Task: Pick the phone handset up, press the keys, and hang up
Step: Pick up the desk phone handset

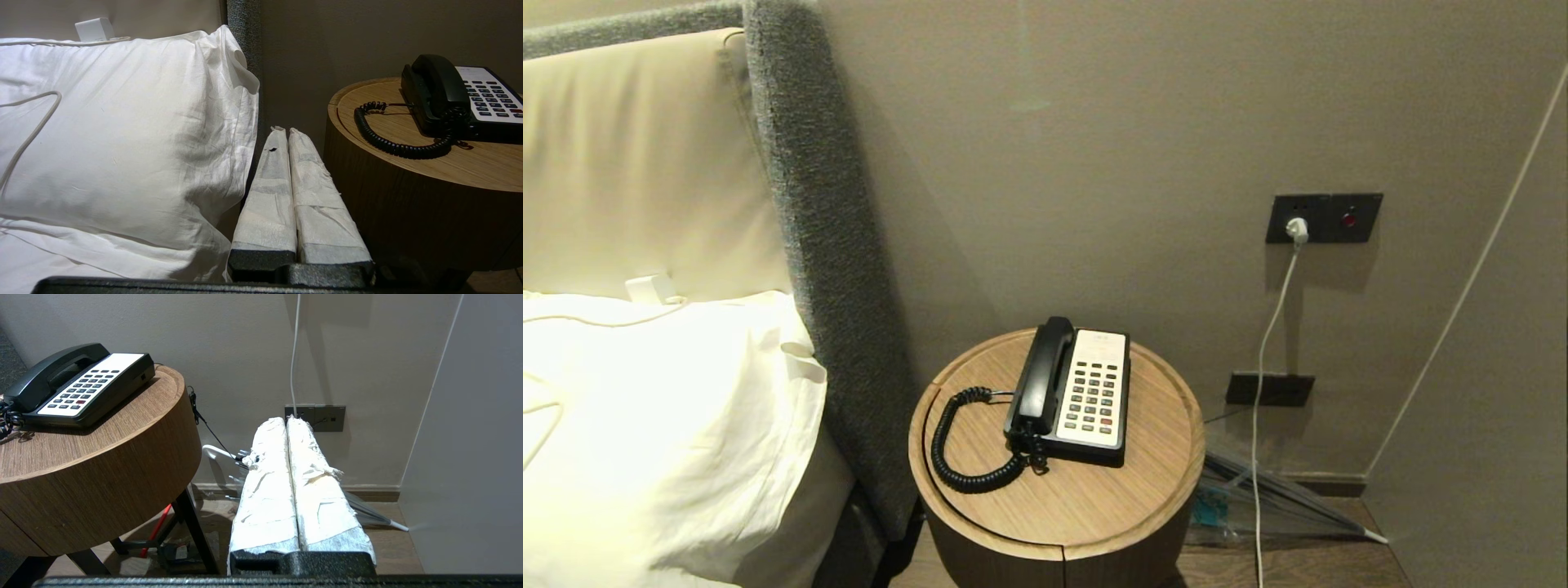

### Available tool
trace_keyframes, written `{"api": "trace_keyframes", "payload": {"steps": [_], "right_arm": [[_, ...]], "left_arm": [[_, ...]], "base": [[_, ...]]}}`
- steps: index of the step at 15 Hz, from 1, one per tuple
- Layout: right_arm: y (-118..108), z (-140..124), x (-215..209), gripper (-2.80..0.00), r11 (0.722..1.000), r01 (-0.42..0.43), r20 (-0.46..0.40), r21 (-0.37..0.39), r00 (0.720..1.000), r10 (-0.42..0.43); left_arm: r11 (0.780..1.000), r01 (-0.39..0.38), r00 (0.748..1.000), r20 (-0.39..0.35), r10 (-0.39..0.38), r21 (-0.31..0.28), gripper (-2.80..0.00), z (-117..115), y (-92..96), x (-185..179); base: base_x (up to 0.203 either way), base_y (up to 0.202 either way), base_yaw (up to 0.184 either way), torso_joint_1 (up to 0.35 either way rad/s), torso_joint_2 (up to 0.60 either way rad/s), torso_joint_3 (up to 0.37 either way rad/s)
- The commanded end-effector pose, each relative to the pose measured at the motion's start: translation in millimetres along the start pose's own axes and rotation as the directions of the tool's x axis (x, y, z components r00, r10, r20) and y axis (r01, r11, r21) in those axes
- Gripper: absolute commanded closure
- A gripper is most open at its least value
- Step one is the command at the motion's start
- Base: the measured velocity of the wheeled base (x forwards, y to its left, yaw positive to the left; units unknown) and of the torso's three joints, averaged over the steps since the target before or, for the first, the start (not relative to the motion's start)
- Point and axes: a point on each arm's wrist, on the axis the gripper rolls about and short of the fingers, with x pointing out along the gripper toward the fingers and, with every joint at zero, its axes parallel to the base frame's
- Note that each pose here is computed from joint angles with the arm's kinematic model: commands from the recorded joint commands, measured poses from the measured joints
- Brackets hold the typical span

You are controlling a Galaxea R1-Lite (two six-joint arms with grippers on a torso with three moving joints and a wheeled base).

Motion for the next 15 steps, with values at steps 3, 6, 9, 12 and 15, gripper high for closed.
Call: {"api": "trace_keyframes", "payload": {"steps": [3, 6, 9, 12, 15], "right_arm": [[-0.1, -5.5, 1.4, 0.0, 1.0, 0.002, -0.021, 0.0, 1.0, -0.002], [-0.1, -5.6, 1.4, 0.0, 1.0, 0.0, -0.021, 0.0, 1.0, 0.0], [-0.1, -5.5, 1.4, 0.0, 1.0, 0.001, -0.021, 0.0, 1.0, -0.001], [-0.1, -5.5, 1.4, 0.0, 1.0, 0.0, -0.021, 0.0, 1.0, 0.0], [-0.1, -5.5, 1.4, 0.0, 1.0, 0.0, -0.021, 0.0, 1.0, 0.0]], "left_arm": [[1.0, 0.001, 0.999, -0.04, -0.001, 0.001, 0.0, -11.2, -0.4, 2.2], [1.0, 0.001, 0.999, -0.04, -0.001, 0.0, 0.0, -11.2, -0.4, 2.2], [1.0, 0.001, 0.999, -0.04, -0.001, -0.002, 0.0, -11.2, -0.4, 2.2], [1.0, 0.001, 0.999, -0.04, -0.001, -0.002, 0.0, -11.2, -0.4, 2.2], [1.0, 0.001, 0.999, -0.04, -0.001, -0.006, 0.0, -11.2, -0.4, 2.2]], "base": [[0.0, 0.0, 0.0, 0.002, 0.0, -0.058], [0.0, 0.0, 0.0, 0.002, 0.0, -0.171], [0.0, 0.0, 0.0, 0.002, 0.0, -0.197], [0.0, 0.0, 0.0, 0.002, 0.0, -0.196], [0.0, 0.0, 0.0, 0.002, 0.0, -0.196]]}}
